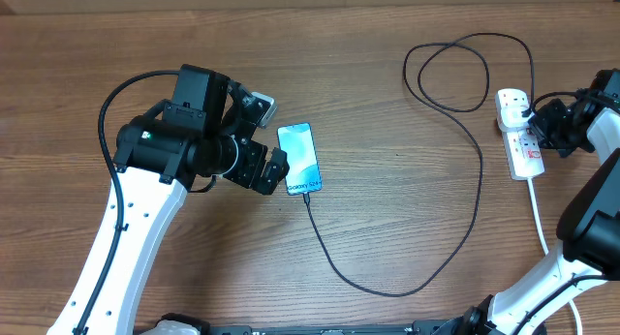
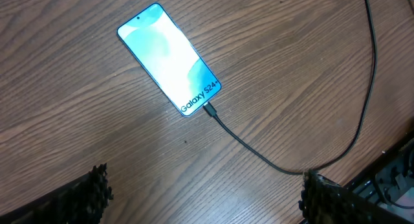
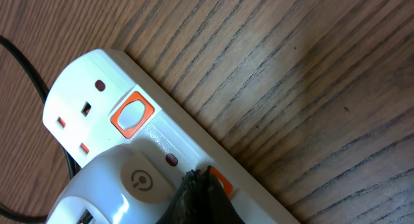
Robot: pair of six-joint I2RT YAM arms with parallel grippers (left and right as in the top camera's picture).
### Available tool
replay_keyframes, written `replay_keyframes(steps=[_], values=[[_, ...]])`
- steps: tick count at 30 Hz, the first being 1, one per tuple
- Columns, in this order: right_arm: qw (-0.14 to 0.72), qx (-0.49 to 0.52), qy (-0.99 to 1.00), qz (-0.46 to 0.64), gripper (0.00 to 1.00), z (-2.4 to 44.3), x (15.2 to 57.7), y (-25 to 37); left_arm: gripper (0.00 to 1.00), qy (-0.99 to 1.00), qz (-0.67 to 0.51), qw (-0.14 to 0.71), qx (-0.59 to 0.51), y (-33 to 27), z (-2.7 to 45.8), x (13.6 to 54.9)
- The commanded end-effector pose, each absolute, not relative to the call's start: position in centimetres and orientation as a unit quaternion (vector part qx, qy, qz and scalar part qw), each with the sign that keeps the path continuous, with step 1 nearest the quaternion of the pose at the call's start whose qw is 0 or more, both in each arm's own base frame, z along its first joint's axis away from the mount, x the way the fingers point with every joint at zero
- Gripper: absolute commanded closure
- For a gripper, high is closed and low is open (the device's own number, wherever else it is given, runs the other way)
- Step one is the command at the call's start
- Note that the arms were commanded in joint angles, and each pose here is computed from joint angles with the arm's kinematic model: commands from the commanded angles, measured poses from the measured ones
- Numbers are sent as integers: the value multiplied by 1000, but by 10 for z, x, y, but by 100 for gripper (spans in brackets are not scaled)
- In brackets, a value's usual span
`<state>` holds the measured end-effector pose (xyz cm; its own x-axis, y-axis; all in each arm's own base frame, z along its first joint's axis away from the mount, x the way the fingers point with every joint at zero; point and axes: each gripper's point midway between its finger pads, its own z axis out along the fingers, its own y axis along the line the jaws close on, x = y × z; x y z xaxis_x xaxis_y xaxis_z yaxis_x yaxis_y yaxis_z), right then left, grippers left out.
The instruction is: Plug charger to phone and switch on socket
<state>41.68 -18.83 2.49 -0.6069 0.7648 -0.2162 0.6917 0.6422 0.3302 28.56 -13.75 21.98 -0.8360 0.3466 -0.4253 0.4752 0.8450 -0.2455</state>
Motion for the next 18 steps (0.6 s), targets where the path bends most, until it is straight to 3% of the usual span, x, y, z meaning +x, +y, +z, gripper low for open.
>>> replay_keyframes(steps=[1,18], values=[[115,370,905,177,96,11,417,-123,1,939,-181,188,223,-142,222,285],[85,347,917,180,96,8,411,-98,0,939,-181,188,223,-142,222,285]])
